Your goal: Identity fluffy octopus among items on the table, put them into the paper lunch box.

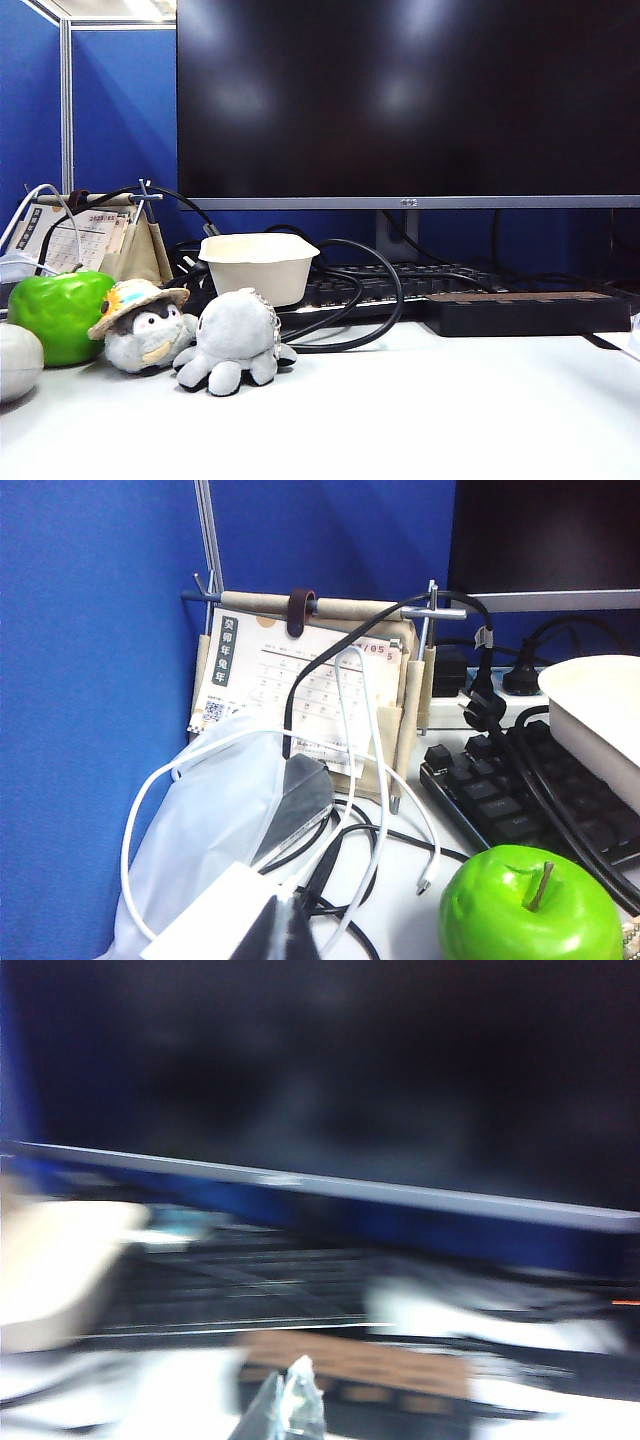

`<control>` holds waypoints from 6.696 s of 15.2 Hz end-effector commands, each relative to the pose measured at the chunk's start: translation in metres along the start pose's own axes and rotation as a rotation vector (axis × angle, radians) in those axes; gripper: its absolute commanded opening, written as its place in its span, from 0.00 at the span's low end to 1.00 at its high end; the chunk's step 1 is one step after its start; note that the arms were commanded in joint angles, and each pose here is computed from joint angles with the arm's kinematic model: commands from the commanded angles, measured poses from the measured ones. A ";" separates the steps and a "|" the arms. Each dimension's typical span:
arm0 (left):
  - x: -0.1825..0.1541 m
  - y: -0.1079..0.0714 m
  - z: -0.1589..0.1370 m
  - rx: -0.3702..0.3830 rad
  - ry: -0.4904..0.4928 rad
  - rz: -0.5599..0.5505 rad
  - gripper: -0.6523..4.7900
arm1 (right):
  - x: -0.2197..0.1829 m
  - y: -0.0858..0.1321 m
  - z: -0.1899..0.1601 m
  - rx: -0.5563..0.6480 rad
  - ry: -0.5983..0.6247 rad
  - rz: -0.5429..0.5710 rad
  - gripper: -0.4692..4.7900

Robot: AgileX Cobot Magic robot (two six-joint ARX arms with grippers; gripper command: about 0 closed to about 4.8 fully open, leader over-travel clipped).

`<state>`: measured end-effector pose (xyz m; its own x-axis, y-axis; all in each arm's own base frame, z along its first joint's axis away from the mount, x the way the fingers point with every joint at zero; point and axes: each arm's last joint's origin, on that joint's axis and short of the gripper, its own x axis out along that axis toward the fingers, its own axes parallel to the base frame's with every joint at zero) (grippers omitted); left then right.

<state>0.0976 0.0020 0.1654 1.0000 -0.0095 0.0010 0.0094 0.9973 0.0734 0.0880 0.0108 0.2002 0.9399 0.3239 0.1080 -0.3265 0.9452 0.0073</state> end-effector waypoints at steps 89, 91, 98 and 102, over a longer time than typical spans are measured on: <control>-0.004 -0.014 0.009 -0.462 0.009 -0.533 0.30 | 0.219 0.183 -0.043 0.110 0.794 0.546 1.00; -0.004 -0.014 0.009 -0.462 0.010 -0.533 0.30 | 0.224 0.186 -0.043 0.084 0.859 0.503 1.00; -0.004 -0.014 0.009 -0.462 0.009 -0.531 0.30 | 0.215 0.192 -0.048 0.070 0.938 0.540 1.00; -0.004 -0.014 0.009 -0.462 0.010 -0.534 0.30 | 0.218 0.195 -0.061 0.079 0.950 0.562 1.00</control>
<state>0.0934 -0.0122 0.1719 0.8627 -0.5022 0.0602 0.4857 0.7892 -0.3760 0.2341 0.2664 0.1623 0.3304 0.6220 -0.7099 -0.6963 0.6684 0.2616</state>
